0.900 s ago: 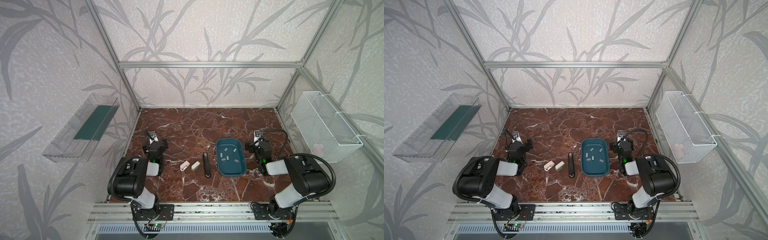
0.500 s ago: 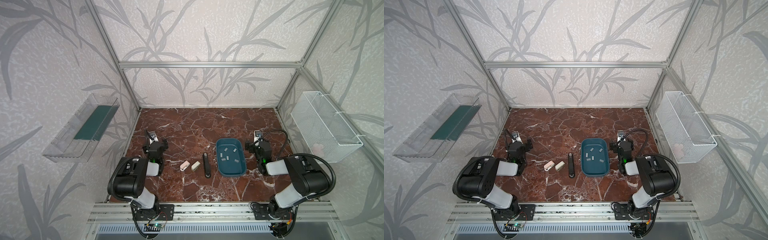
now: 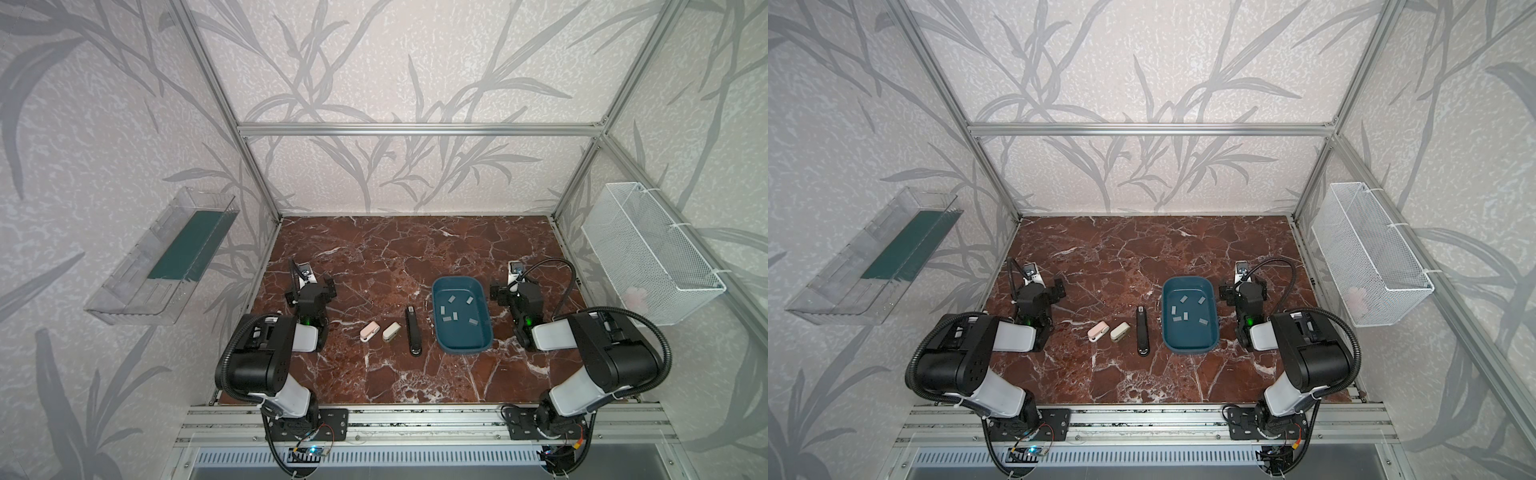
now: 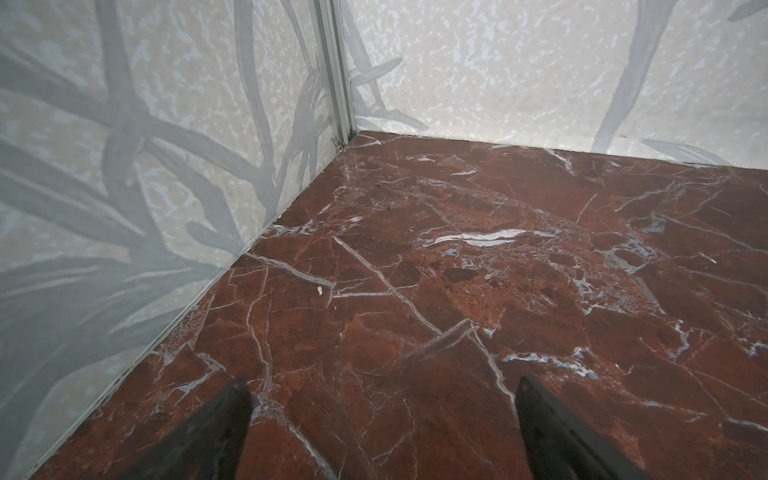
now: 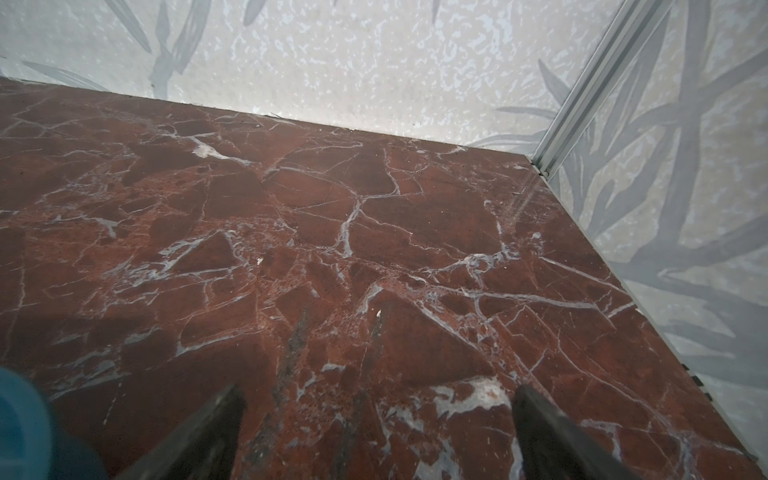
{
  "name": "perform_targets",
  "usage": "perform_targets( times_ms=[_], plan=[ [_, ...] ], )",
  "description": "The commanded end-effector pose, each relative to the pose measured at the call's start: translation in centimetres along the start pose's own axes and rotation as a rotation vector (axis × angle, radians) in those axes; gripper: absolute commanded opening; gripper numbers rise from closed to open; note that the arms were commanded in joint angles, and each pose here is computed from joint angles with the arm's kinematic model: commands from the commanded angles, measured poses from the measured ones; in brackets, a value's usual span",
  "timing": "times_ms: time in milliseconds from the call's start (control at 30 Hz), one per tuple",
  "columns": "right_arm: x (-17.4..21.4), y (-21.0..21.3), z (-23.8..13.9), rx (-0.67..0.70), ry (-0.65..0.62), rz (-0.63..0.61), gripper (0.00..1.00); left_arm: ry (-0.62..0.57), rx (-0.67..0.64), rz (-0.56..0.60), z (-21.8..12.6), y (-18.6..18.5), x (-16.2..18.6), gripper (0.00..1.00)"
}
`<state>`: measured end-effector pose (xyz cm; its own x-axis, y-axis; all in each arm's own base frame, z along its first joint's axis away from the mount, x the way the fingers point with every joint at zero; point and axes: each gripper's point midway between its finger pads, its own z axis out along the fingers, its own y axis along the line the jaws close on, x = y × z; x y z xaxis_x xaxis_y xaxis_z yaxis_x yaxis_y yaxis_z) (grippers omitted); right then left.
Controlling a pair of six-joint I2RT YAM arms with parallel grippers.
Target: Load the staples into the stapler
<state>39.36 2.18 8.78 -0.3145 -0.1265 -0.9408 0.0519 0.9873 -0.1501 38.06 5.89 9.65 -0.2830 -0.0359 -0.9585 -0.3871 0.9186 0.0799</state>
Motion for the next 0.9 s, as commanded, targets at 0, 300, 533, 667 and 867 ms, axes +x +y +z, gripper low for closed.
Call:
perform_targets(
  times_ms=[0, 300, 533, 667, 867],
  plan=[
    [-0.9, -0.1, -0.1, 0.005, -0.029, 0.004, 0.99, -0.019, -0.006, 0.004, 0.2, -0.1, -0.7, 0.99],
    [-0.9, -0.1, -0.1, 0.005, -0.029, 0.004, 0.99, -0.018, -0.006, 0.004, 0.2, -0.1, -0.7, 0.99],
    [-1.8, 1.8, -2.2, -0.076, -0.137, -0.063, 0.99, -0.022, -0.009, 0.002, 0.2, 0.0, -0.8, 0.99],
    [-5.2, 1.4, -3.7, -0.001, -0.12, -0.107, 0.99, -0.12, -0.055, 0.039, -3.0, 0.1, -3.7, 0.99],
    [-10.0, -3.3, -9.8, 0.122, -0.197, 0.27, 0.99, -0.197, 0.138, -0.212, -9.5, -1.0, -9.3, 0.99]
  ],
)
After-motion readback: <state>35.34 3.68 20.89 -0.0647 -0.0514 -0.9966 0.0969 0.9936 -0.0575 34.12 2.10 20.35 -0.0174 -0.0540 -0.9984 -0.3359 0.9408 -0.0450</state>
